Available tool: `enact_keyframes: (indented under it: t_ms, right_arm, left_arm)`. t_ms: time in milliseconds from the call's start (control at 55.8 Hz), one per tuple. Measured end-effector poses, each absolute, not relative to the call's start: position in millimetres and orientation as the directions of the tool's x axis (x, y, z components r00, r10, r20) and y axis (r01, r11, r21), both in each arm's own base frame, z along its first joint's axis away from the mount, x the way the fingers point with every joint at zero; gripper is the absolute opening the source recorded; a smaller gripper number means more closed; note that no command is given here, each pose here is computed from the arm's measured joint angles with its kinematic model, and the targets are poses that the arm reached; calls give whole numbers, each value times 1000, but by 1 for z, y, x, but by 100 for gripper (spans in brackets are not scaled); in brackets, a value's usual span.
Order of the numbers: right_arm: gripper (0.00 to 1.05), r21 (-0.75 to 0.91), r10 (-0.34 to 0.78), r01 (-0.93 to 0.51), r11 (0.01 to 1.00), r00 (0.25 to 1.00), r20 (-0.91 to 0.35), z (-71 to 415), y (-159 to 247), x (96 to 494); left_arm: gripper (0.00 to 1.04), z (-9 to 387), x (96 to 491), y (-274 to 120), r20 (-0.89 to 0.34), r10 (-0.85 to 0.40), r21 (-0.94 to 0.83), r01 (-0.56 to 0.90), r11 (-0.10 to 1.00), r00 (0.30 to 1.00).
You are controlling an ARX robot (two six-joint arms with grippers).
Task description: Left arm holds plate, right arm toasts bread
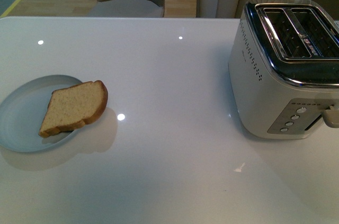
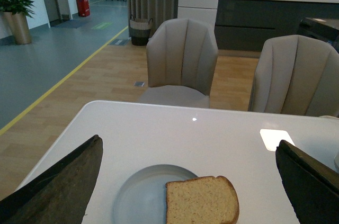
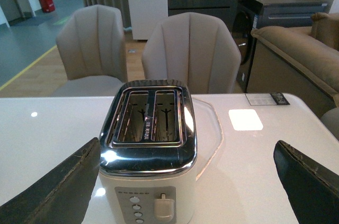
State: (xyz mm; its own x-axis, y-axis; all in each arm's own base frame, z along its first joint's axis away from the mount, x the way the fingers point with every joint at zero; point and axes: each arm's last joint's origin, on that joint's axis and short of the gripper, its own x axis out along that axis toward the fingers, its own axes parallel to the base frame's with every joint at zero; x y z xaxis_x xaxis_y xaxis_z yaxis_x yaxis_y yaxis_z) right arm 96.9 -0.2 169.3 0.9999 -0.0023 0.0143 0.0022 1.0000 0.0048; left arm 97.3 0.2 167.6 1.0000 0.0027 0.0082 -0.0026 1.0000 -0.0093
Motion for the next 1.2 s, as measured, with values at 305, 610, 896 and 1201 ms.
enact_keyframes:
  t_ms: [305,610,896,1201]
  right_arm:
    - [96,5,-2,2,1000,1000,14,169,0,97]
    - [96,5,-2,2,1000,1000,14,169,0,97]
    - [96,5,-2,2,1000,1000,14,169,0,97]
    - [96,5,-2,2,1000,1000,14,169,0,97]
  left_arm:
    - [98,168,97,0,8,3,-9,-3,1000,1000]
    - [98,168,97,0,8,3,-9,-3,1000,1000]
    - [98,178,105,3,-272,-261,-463,111,879,926]
    - [98,188,187,41,-313,-160,-440,6,898,936]
